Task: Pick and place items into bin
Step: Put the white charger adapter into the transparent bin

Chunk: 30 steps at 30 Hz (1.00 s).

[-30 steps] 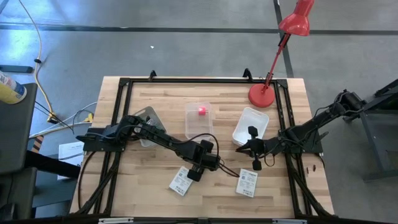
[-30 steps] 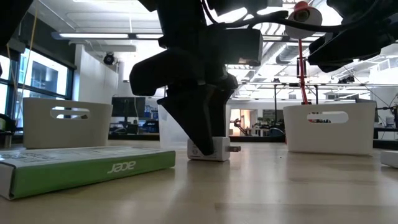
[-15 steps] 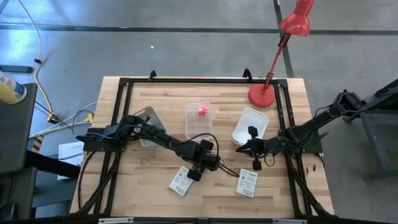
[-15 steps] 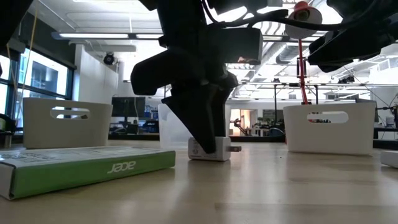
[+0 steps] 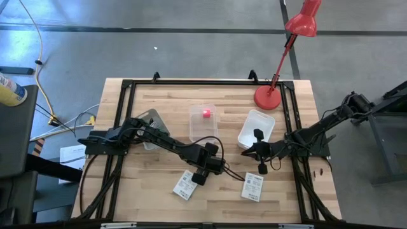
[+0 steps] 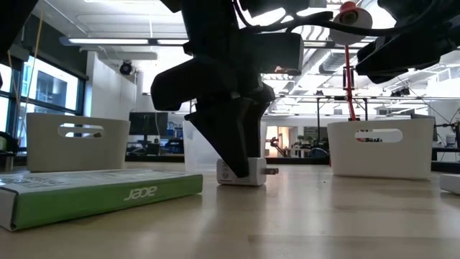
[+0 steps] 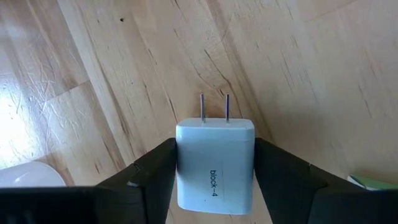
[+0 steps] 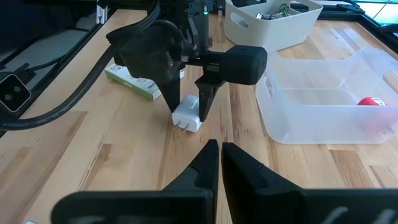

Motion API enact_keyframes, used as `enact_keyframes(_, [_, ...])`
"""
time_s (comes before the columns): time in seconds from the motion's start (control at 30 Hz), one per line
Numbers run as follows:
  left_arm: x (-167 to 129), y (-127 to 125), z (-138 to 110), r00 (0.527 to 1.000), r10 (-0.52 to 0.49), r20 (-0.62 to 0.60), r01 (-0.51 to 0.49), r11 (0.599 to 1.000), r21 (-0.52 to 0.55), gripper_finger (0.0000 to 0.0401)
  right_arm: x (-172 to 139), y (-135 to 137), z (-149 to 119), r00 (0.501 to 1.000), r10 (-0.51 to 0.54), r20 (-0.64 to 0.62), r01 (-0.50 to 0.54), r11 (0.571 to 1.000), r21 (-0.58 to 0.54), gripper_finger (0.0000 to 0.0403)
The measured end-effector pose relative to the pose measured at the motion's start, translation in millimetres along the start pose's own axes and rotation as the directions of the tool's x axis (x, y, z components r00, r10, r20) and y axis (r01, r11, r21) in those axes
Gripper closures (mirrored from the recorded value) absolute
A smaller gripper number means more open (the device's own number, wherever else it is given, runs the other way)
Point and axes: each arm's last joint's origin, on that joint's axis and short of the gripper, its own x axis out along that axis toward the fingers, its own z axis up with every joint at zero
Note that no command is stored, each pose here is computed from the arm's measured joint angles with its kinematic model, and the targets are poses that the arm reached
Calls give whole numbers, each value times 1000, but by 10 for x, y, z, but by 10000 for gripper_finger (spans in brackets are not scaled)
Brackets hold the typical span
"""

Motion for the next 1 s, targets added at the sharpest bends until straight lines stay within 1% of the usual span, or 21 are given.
enact_keyframes(0.23, [0,0,0,1000,0,0,0,1000,0,231,0,0,0,1000,0,0,0,1000,-7,391])
enact_keyframes(0.33, [0,3,0,1000,11,-1,-11,1000,5,236,0,0,0,1000,0,0,0,1000,-7,391])
enact_keyframes(0.47, [2,11,-2,999,43,-7,-43,999,6,232,0,0,0,1000,0,0,0,1000,-7,391])
enact_keyframes(1.0, [-13,12,-7,999,43,-11,-43,999,30,227,0,0,1,1000,0,0,0,1000,-7,391])
